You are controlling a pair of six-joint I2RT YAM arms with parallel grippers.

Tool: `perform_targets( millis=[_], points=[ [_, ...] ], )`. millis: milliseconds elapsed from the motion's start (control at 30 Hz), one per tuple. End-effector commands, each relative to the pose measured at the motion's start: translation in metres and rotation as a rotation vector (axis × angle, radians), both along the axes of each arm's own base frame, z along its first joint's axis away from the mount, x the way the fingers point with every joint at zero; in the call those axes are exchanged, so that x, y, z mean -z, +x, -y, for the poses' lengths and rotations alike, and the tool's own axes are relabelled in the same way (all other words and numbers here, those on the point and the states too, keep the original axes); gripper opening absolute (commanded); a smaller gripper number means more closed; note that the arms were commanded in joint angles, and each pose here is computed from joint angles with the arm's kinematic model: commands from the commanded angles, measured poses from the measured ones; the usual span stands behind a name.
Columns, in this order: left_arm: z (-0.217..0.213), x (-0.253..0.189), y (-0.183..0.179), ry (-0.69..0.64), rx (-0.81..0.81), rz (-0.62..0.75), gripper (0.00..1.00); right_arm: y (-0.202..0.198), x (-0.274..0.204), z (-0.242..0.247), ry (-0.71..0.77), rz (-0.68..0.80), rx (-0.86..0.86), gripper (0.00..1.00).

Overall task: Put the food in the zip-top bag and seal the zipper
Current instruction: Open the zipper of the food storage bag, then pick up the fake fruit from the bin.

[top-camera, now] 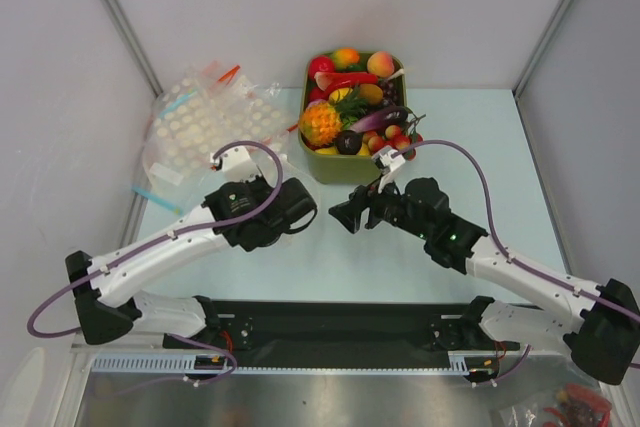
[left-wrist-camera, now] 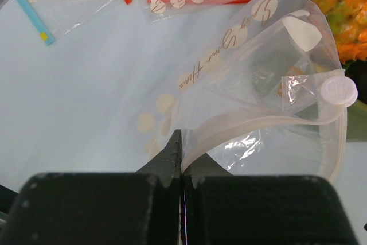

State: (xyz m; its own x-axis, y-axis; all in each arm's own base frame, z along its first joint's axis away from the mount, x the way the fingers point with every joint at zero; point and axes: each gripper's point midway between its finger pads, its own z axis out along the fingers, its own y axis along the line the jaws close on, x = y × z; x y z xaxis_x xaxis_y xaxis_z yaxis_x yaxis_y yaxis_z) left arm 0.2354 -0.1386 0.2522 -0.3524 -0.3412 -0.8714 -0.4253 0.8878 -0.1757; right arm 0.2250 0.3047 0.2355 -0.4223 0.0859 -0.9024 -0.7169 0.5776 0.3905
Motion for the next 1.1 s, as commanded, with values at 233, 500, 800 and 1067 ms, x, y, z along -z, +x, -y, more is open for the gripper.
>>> perform_targets(
  millis=[233,500,800,1067],
  points=[
    [-0.014,0.005,0.011,0.075,-0.020,-0.025,0.00,0.012,-0.028,0.020,0.077,0.073,0.117,0.77],
    [0.007,0.037,0.031,0.058,0.112,-0.137,0.00,0.031,-0.026,0.035,0.098,0.032,0.240,0.81],
    [0.026,0.053,0.042,-0.064,0.198,-0.171,0.03,0.080,-0.050,0.070,0.296,-0.137,0.604,0.94],
    [0.018,0.057,0.043,-0.094,0.160,-0.178,0.03,0.136,-0.069,0.049,0.372,-0.258,0.782,0.94]
  ],
)
